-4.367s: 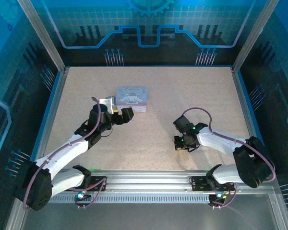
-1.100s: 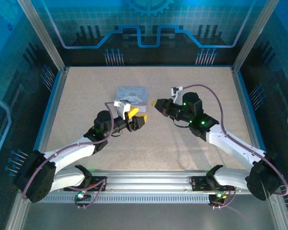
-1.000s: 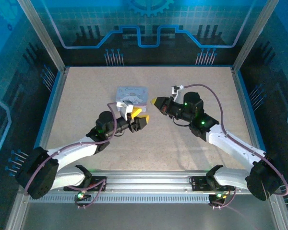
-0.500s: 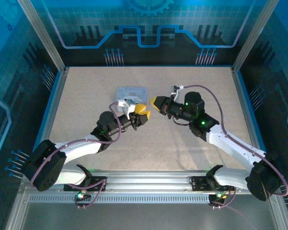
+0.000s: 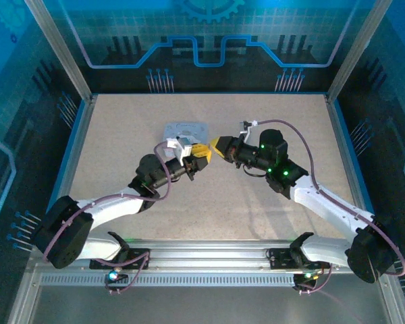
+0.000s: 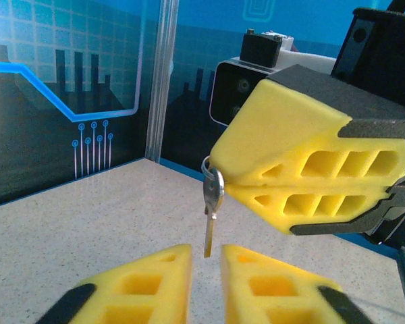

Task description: Unlock the padlock with the key

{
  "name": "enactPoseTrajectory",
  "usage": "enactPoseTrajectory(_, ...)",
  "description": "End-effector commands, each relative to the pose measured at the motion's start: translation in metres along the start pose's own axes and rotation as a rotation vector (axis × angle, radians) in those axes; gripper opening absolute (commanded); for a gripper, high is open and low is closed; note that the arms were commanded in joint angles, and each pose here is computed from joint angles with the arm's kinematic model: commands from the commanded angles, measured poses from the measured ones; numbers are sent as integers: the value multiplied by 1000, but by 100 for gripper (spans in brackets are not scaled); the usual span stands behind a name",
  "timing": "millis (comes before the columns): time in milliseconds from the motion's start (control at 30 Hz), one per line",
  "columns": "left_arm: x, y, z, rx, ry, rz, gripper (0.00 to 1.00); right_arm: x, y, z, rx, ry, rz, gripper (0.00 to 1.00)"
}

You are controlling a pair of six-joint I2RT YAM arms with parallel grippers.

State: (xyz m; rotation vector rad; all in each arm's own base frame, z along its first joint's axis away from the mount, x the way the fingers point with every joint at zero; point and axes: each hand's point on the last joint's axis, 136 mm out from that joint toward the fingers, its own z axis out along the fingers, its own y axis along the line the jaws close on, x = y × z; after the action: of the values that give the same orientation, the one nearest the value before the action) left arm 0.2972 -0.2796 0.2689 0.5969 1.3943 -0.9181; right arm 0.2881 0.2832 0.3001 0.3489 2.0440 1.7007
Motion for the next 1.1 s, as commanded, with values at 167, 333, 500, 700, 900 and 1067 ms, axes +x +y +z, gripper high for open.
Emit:
enactPoseTrajectory(167,-18,-7,6,35,-51,63,6,8,3,3,-18,39,12,0)
enactPoseTrajectory(333,-19,-8,6,40,-54,68,5,11,1,6,-19,53,18,0)
enactPoseTrajectory(500,-19,-8,7,44,-52,66,6,12,0,9,-20,59,20,0)
enactPoseTrajectory(700,-17,-7,7,39,-51,69,13,12,1,10,-21,60,19,0)
enactPoseTrajectory(900,-16,-6,7,33,-50,72,13,12,-1,11,-18,61,18,0)
enactPoseTrajectory(1067,-15,-5,7,25,-47,76,0,13,0,10,-20,64,19,0)
